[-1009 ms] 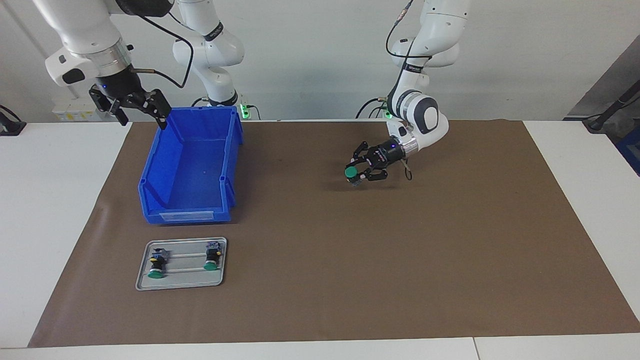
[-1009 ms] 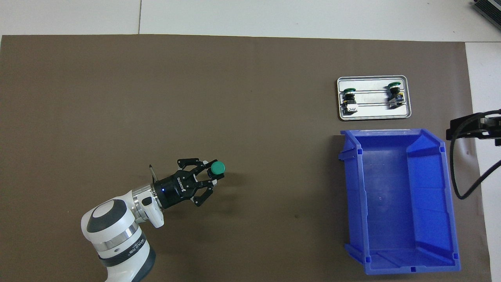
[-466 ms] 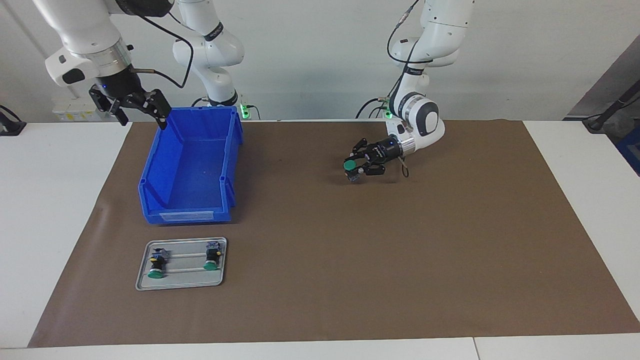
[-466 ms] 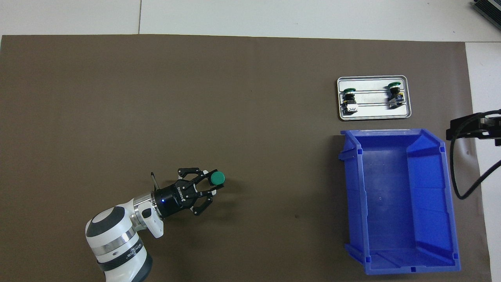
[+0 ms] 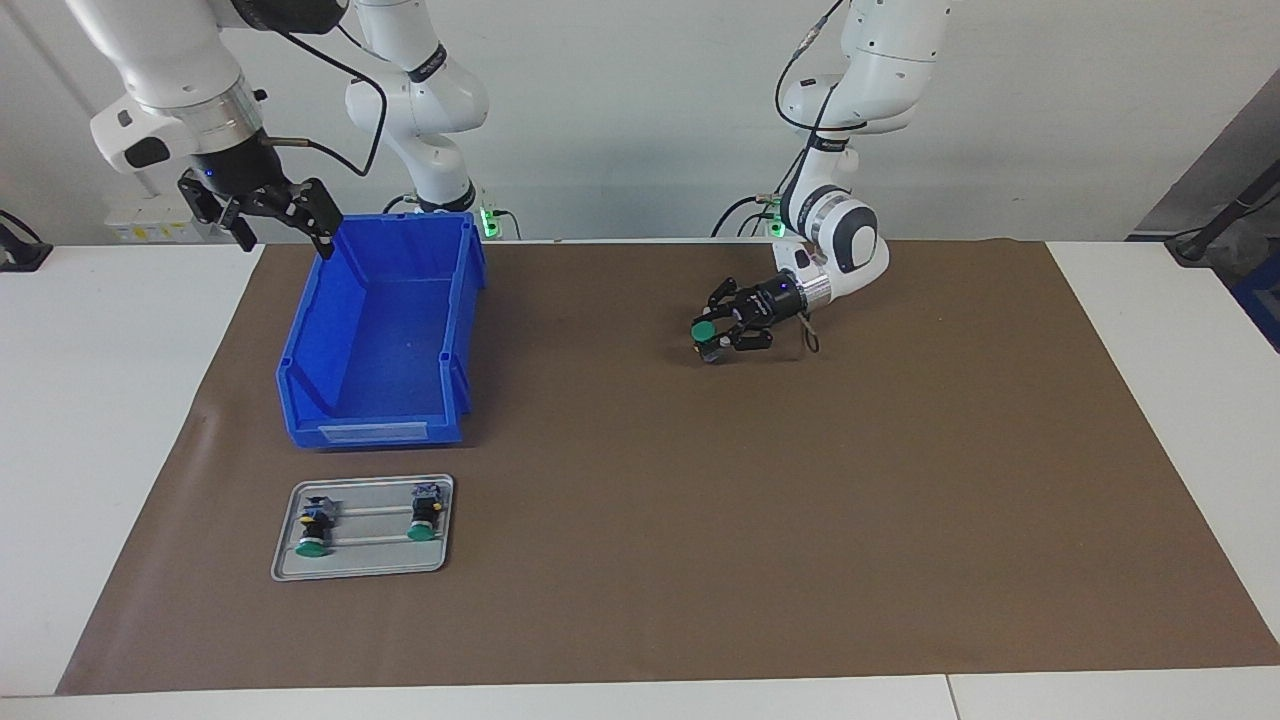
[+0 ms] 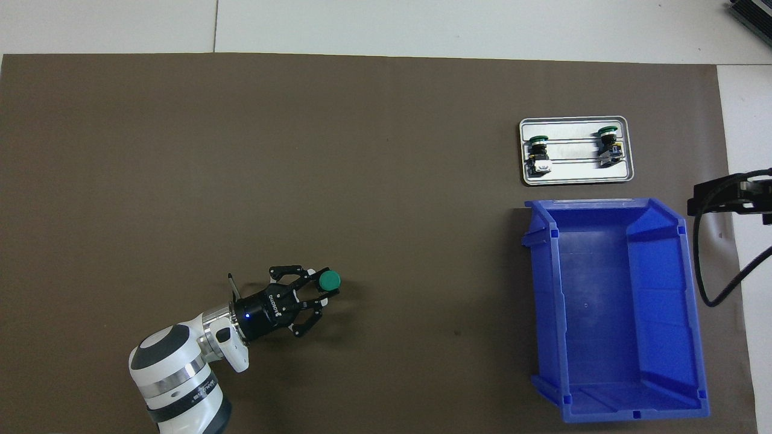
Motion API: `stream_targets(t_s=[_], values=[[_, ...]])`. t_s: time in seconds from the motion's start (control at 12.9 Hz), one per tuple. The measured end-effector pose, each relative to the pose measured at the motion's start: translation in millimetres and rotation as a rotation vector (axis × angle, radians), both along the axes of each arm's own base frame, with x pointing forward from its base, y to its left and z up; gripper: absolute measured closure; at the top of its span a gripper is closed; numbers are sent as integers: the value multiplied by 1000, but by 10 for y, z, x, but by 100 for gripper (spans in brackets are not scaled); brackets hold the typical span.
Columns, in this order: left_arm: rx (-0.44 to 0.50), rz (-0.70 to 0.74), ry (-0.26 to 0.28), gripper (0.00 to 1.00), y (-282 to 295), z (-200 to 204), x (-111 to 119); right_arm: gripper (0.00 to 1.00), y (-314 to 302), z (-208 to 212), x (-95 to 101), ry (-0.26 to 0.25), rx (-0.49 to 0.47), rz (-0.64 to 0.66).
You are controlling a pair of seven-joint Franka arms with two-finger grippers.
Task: Place and press button with both arms
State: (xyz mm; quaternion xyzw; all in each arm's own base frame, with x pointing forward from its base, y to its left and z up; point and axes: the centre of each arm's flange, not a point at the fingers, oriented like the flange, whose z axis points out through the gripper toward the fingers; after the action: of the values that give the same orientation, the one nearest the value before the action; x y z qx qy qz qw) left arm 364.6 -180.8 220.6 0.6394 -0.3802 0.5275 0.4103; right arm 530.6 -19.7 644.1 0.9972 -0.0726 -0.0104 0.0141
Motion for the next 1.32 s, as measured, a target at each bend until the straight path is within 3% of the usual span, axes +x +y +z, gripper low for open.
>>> stream_targets(t_s=[0.78, 1.32], values=[[35, 14, 3, 53, 119, -24, 64, 0, 0, 0, 0, 0, 0, 0], [109, -62, 14, 53, 648, 16, 282, 0, 0, 0, 0, 0, 0, 0]])
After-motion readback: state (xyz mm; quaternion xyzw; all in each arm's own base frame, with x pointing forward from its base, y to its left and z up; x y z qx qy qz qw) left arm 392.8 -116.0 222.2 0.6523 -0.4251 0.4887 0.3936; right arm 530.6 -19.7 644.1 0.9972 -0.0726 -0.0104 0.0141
